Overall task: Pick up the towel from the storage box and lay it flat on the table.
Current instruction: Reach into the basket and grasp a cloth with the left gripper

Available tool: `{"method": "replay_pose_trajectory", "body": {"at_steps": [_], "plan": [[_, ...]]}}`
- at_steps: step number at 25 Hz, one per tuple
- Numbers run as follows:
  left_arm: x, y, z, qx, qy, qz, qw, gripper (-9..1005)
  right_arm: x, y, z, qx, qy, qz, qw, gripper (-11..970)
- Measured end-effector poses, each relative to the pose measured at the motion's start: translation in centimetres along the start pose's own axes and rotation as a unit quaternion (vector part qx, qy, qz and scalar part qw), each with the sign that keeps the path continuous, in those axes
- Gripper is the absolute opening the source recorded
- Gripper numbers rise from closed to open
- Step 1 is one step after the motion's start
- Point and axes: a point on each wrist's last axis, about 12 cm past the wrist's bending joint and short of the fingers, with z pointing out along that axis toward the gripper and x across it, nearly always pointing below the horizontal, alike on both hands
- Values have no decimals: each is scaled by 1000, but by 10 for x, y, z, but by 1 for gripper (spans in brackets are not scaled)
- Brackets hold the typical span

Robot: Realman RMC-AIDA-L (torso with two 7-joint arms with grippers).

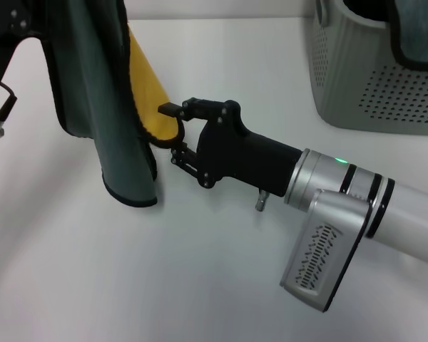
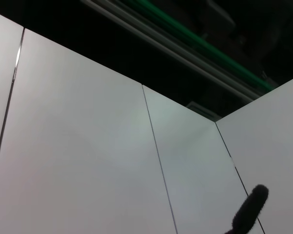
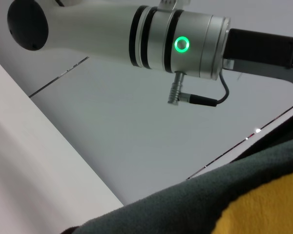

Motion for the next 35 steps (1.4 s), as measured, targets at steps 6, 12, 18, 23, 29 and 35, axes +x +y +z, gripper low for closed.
{"method": "replay_pose_trajectory", "body": {"at_steps": [6, 12, 18, 23, 29, 35], "plan": [[0, 0, -4, -5, 5, 1, 1000, 9, -2, 4, -4, 2, -5, 4, 1000, 364], [0, 0, -5, -6, 6, 0, 1000, 9, -2, 4, -7, 8, -6, 7, 1000, 335], [0, -1, -5, -5, 5, -1, 1000, 9, 0, 0, -8, 25, -4, 18, 1000, 322], [-1, -1, -5, -5, 6, -1, 1000, 9, 1, -2, -5, 25, 1, 48, 999, 74], [-5, 2, -15, -10, 14, 6, 1000, 9, 3, -13, -5, 49, -9, 143, 988, 7], [-12, 6, -24, -5, 24, 5, 1000, 9, 6, -24, -14, 70, -30, 240, 968, 7]]}}
